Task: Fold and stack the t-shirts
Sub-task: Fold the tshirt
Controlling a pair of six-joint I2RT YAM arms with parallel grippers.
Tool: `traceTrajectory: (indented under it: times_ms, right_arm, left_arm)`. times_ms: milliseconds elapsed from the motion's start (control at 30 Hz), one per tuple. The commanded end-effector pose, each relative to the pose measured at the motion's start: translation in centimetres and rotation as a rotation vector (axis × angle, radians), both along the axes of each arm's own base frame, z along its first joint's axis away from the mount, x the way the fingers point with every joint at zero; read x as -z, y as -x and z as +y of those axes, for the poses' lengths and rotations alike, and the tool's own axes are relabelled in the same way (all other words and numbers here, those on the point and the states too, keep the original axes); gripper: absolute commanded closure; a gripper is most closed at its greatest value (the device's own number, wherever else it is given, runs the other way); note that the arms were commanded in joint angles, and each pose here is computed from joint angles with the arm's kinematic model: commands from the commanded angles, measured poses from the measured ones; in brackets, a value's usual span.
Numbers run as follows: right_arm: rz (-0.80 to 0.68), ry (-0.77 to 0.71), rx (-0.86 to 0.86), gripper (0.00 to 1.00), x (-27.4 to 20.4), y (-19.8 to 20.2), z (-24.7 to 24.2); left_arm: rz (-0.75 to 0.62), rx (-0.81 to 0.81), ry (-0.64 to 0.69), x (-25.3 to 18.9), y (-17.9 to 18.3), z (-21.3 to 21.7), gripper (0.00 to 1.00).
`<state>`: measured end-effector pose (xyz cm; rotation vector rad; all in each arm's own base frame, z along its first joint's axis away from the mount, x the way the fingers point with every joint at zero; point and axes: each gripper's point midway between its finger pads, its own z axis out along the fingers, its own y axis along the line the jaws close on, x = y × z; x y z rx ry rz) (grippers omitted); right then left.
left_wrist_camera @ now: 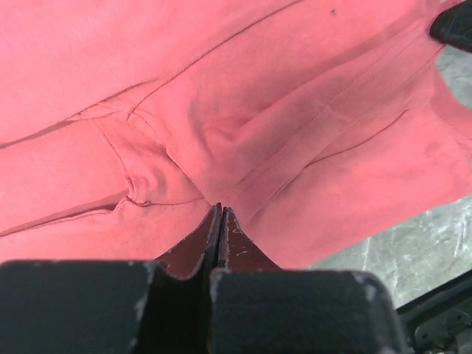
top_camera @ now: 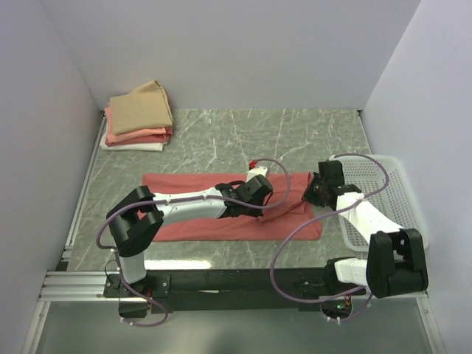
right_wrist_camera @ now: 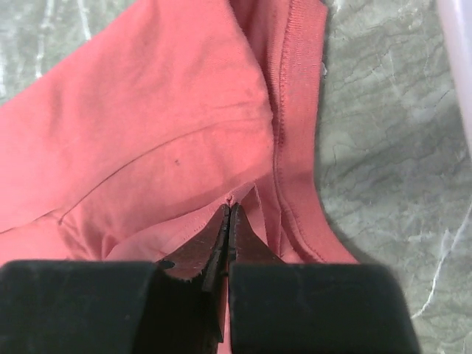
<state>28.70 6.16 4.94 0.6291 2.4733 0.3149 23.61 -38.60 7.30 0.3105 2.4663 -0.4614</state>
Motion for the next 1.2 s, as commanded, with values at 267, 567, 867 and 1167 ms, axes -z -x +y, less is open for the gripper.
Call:
traceTrajectory:
  times_ms: [267, 567, 867, 1167]
  right_arm:
    - [-0.049, -0.006, 0.008, 1.0, -1.0, 0.7, -0.3]
    - [-0.048, -0.009, 0.004, 1.0, -0.9, 0.7, -0.2]
    - [-0.047, -0.008, 0.003, 1.0, -0.8, 0.9, -0.3]
    - [-0.044, -0.007, 0.0, 1.0, -0.7, 1.0, -0.2]
  left_arm:
    - [0.035, 0.072, 0.064, 0.0, 1.6, -1.5, 0.59]
    - [0.073, 0.068, 0.04, 2.3, 1.8, -2.4, 0.53]
    - [0.073, 0.04, 0.048, 2.9, 1.6, -2.7, 0.6]
    - [0.061, 0.034, 0.052, 2.3, 1.2, -3.1, 0.71]
